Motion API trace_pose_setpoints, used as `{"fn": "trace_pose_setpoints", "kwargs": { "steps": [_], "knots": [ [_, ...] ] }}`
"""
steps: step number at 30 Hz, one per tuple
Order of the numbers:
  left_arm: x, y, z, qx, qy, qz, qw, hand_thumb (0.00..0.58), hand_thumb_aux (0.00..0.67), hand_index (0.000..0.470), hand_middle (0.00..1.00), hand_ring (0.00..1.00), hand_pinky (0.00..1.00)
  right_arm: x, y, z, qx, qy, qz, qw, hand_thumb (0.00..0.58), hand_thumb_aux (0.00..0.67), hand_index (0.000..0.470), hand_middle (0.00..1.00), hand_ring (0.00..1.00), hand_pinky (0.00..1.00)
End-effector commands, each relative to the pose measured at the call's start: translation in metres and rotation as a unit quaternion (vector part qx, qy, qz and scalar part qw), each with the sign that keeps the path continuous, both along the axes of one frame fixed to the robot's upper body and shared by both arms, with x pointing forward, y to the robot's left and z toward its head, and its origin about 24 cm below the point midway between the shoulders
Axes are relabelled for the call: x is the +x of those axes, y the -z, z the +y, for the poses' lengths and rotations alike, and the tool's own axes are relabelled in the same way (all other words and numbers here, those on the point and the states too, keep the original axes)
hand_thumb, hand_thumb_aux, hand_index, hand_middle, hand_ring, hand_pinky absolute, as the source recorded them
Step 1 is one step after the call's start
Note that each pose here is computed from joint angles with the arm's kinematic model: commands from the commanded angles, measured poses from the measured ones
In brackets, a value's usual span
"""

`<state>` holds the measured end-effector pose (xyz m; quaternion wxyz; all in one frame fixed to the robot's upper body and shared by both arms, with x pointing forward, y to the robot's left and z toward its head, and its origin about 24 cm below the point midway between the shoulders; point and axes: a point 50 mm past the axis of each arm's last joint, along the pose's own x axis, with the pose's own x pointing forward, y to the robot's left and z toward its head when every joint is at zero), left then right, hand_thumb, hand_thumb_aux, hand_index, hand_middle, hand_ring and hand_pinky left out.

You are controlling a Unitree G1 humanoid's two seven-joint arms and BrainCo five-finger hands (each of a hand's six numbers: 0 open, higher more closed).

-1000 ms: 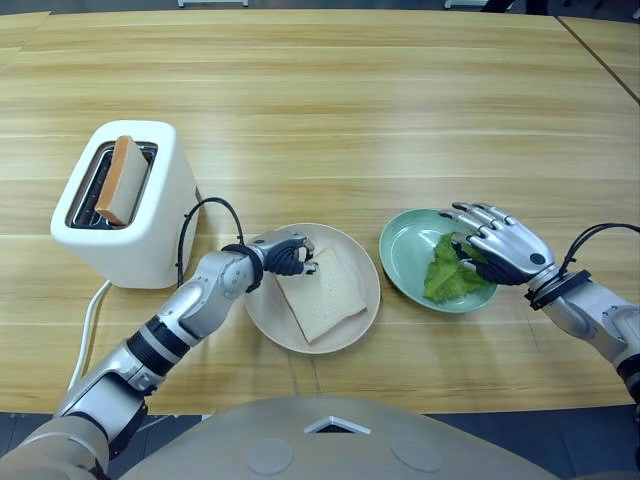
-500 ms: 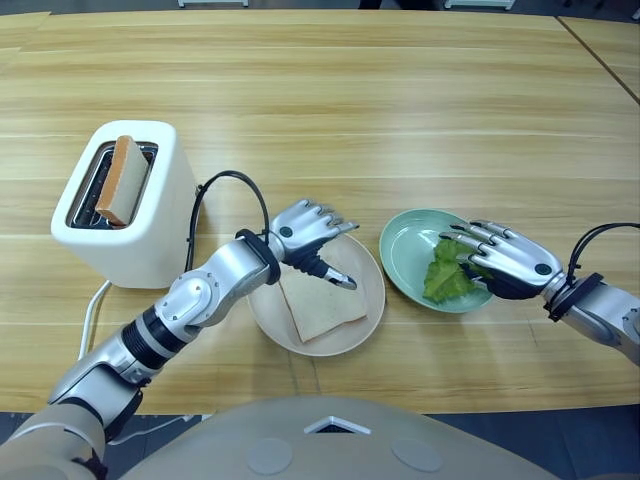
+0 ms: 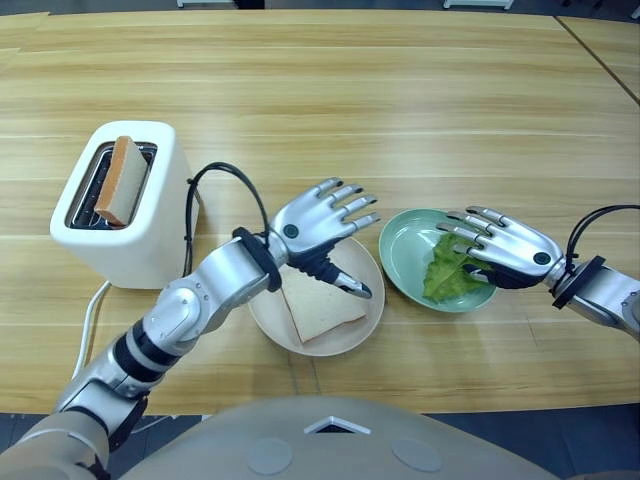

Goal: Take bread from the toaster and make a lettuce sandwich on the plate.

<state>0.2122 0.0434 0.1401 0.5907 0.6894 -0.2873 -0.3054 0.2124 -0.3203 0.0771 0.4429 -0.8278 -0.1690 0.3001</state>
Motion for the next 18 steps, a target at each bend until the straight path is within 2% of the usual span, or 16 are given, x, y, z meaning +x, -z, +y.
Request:
{"fn": "trace_pose_setpoints", "kwargs": {
  "steps": [1,4,7,9,10,11,15,18],
  "knots": [
    [0.003,-0.024,0.061,-0.003,-0.148,-0.011,0.989,0.000,0.000,0.000,0.00,0.00,0.00,-0.009,0.018,0.007,-0.004,-0.013,0.042,0.999,0.514,0.444,0.311,0.00,0.00,0.00],
    [-0.003,-0.060,0.106,-0.036,-0.242,-0.053,0.968,0.000,0.000,0.000,0.00,0.00,0.00,-0.011,0.029,0.005,-0.015,-0.007,0.065,0.998,0.498,0.418,0.293,0.00,0.00,0.00],
    [-0.012,-0.094,0.133,-0.069,-0.290,-0.109,0.948,0.000,0.000,0.000,0.00,0.00,0.00,-0.012,0.037,0.002,-0.019,0.002,0.074,0.997,0.501,0.423,0.297,0.00,0.00,0.00],
    [-0.016,-0.108,0.149,-0.075,-0.316,-0.131,0.937,0.000,0.000,0.000,0.00,0.00,0.00,-0.012,0.042,0.000,-0.021,0.010,0.080,0.997,0.531,0.476,0.334,0.00,0.00,0.00],
    [-0.017,-0.111,0.158,-0.073,-0.333,-0.135,0.931,0.000,0.000,0.000,0.00,0.00,0.00,-0.012,0.045,0.000,-0.021,0.013,0.082,0.996,0.567,0.570,0.400,0.00,0.00,0.00],
    [-0.017,-0.112,0.167,-0.067,-0.351,-0.136,0.924,0.000,0.000,0.000,0.00,0.00,0.00,-0.012,0.047,0.000,-0.020,0.016,0.084,0.996,0.580,0.670,0.470,0.00,0.00,0.00],
    [-0.017,-0.095,0.204,-0.030,-0.432,-0.096,0.896,0.000,0.000,0.000,0.00,0.00,0.00,-0.008,0.040,0.006,0.016,0.014,0.065,0.998,0.580,0.670,0.470,0.00,0.00,0.00],
    [-0.018,-0.072,0.231,0.000,-0.491,-0.045,0.870,0.000,0.000,0.000,0.00,0.00,0.00,-0.003,0.023,0.015,0.066,0.010,0.029,0.997,0.580,0.670,0.470,0.00,0.00,0.00]
  ]
}}
